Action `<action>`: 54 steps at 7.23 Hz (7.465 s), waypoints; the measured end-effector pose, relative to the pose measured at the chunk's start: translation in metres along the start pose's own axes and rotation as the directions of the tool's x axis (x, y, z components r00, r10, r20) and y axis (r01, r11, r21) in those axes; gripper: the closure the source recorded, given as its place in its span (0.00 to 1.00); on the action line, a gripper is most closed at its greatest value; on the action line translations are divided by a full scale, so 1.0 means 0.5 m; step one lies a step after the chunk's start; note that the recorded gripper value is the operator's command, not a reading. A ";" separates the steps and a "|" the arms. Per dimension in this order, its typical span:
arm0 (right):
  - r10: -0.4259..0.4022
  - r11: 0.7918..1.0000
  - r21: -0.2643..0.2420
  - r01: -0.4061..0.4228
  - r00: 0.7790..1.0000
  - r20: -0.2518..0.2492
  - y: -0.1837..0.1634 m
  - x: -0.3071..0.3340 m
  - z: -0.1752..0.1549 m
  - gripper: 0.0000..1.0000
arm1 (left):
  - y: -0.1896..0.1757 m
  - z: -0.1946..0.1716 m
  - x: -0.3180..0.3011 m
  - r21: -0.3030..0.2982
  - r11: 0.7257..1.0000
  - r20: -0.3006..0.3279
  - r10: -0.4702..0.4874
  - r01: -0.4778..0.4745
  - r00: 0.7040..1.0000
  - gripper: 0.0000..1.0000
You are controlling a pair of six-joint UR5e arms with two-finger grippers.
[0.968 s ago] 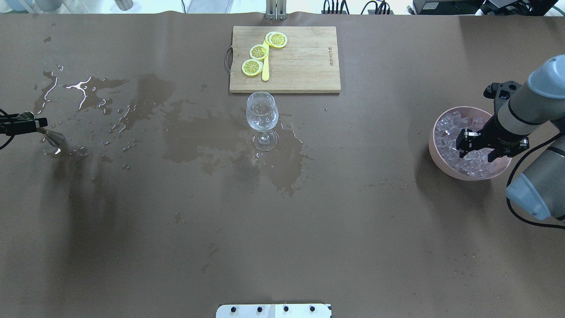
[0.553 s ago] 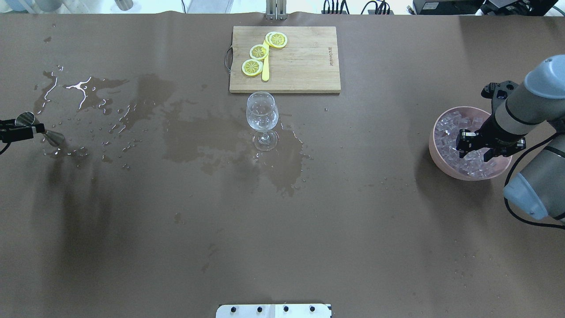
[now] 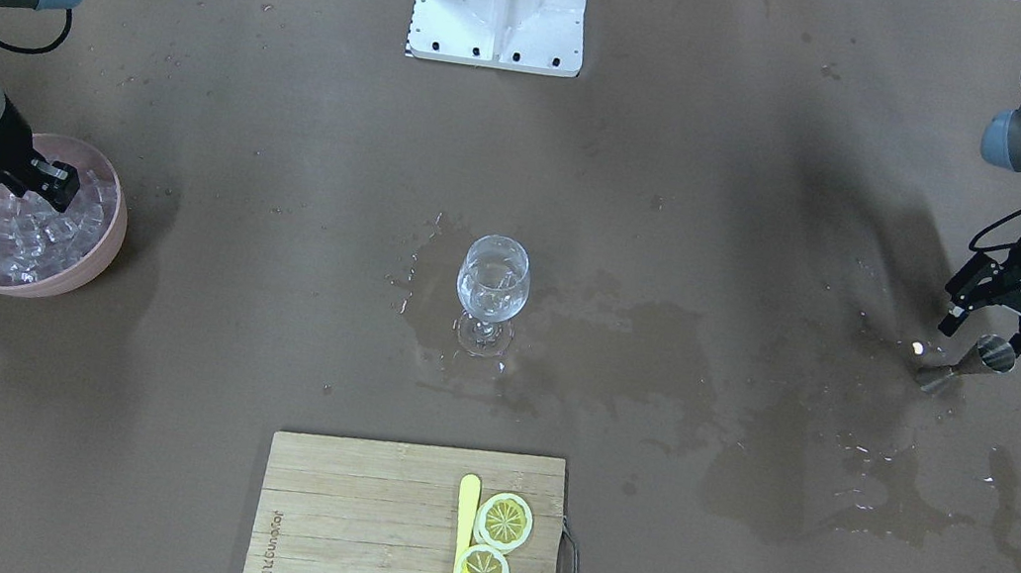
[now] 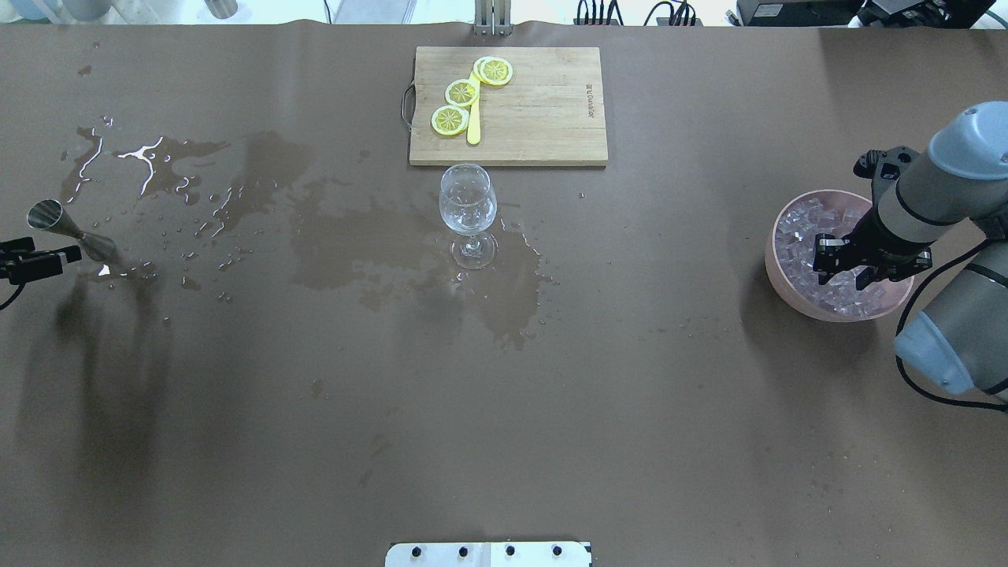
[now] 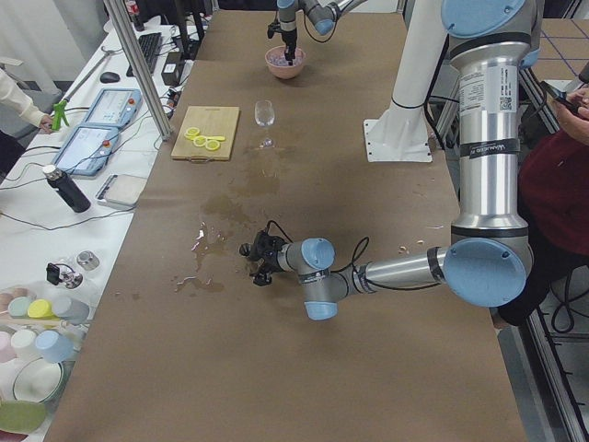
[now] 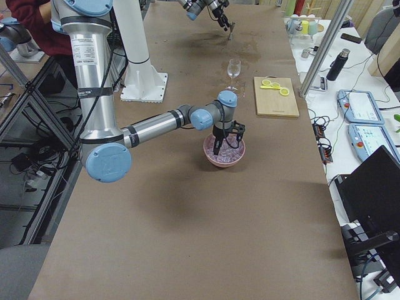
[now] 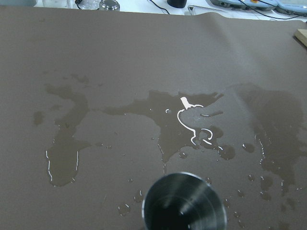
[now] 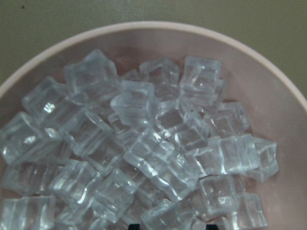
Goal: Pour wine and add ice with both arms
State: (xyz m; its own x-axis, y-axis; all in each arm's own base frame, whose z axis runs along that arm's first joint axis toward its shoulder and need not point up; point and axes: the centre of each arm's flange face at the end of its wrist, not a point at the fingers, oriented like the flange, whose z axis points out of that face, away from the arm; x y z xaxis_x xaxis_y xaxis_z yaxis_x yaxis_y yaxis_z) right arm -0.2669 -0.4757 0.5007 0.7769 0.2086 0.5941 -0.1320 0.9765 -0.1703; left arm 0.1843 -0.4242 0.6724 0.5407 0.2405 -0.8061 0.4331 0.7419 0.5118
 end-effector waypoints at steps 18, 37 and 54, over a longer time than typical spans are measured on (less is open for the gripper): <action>0.017 0.997 0.071 -0.020 0.999 0.036 -0.024 0.019 -0.090 0.66 | 0.045 0.076 0.048 0.207 0.976 0.110 0.046 -0.068 0.993 0.31; -0.055 0.984 0.170 0.045 0.997 0.059 -0.125 -0.030 -0.266 0.72 | 0.039 0.072 0.051 0.240 0.968 0.105 0.043 -0.068 0.994 1.00; -0.087 0.972 0.226 0.061 0.991 0.106 -0.147 -0.102 -0.343 0.72 | -0.293 0.083 0.617 0.313 0.949 -0.076 0.046 -0.020 0.996 1.00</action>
State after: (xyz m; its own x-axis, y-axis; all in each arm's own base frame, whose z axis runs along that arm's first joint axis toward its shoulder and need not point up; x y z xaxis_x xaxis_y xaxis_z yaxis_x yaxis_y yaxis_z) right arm -0.1913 -0.5675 0.3481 0.7161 0.1276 0.6862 -0.2198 0.9744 0.0481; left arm 0.3176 -0.4848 0.3613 0.5038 0.3209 -0.8020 0.6264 0.5036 0.5950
